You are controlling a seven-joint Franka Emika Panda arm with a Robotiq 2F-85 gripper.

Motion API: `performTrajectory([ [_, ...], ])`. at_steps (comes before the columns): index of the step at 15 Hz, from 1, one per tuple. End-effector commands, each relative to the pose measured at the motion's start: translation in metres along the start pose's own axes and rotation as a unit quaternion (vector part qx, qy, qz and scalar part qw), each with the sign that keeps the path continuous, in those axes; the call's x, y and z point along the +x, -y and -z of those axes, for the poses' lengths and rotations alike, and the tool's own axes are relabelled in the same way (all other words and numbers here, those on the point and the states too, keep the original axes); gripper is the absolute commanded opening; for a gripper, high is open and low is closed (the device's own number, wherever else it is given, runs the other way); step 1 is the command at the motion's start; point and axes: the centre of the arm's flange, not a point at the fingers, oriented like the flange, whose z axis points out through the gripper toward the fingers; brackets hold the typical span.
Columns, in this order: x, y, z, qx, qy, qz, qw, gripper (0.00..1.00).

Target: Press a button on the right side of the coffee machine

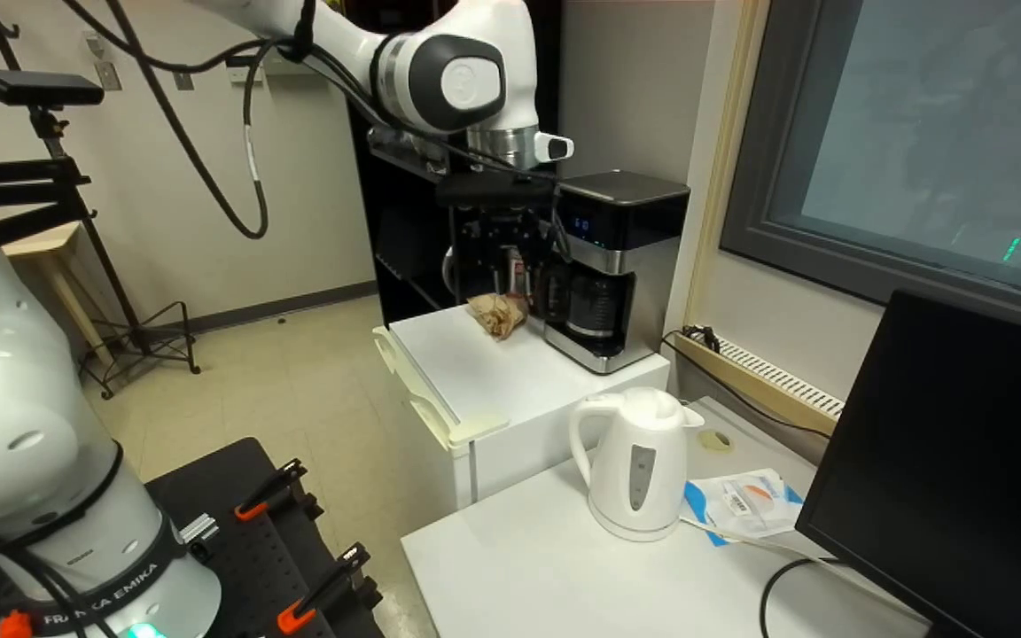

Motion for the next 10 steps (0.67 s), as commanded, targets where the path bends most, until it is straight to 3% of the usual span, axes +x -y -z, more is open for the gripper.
performTrajectory([
  [1, 0.024, -0.016, -0.014, -0.044, -0.031, 0.035, 0.9979, 0.13],
  [2, 0.029, -0.018, -0.018, -0.058, -0.043, 0.042, 0.9965, 0.07],
  [5, 0.046, -0.024, -0.027, -0.110, -0.088, 0.067, 0.9878, 0.00],
  [10, 0.075, -0.031, -0.041, -0.160, -0.147, 0.097, 0.9713, 0.05],
])
